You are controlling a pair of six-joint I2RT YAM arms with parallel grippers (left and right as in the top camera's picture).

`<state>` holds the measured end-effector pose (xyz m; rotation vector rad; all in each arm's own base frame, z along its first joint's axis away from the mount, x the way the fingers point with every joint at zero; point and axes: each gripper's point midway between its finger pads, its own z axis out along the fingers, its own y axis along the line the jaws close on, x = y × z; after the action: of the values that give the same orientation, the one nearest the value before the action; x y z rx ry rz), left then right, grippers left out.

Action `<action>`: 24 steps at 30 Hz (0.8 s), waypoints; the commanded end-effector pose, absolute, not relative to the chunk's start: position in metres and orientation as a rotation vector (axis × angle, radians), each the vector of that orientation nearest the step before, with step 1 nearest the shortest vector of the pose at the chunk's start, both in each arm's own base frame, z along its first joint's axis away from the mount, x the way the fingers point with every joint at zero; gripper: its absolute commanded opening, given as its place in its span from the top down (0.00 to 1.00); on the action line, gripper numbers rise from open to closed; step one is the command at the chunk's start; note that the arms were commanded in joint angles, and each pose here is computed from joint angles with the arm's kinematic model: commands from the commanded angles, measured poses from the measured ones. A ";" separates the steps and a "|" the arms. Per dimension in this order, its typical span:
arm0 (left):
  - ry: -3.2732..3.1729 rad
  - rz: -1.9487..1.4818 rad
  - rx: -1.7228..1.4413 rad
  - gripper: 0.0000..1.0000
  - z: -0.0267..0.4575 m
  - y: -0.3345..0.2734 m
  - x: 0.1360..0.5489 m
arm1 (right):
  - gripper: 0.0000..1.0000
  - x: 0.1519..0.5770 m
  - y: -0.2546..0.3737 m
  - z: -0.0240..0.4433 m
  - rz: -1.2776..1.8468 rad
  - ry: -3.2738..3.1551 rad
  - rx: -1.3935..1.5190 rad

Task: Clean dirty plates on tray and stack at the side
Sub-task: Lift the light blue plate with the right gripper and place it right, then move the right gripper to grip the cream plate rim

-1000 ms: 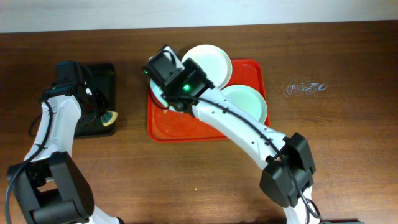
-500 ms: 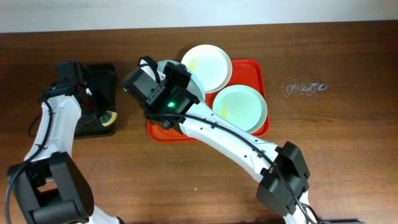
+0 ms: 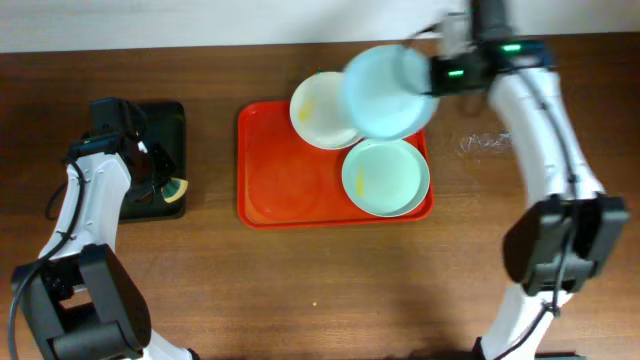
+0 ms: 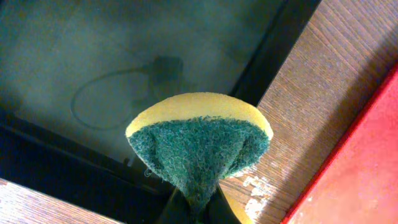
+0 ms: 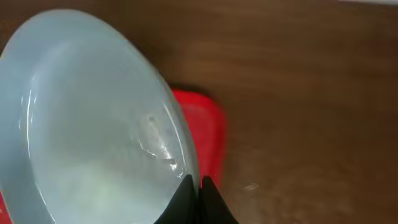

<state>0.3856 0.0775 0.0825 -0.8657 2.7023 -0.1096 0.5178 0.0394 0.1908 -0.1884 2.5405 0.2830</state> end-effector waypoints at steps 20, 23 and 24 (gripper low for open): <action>2.669 -0.089 -0.838 1.00 0.095 0.082 0.390 | 0.10 0.541 -0.048 0.197 0.779 2.379 0.156; 2.669 -0.089 -0.838 1.00 0.095 0.082 0.390 | 0.10 0.567 0.043 0.150 0.558 2.488 -0.033; 2.669 -0.089 -0.838 1.00 0.095 0.082 0.390 | 0.10 0.573 0.073 0.126 0.457 2.524 -0.091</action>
<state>0.3861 0.0783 0.0827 -0.8654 2.6990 -0.1045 0.5647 0.0297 0.1726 -0.0221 2.4314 0.6329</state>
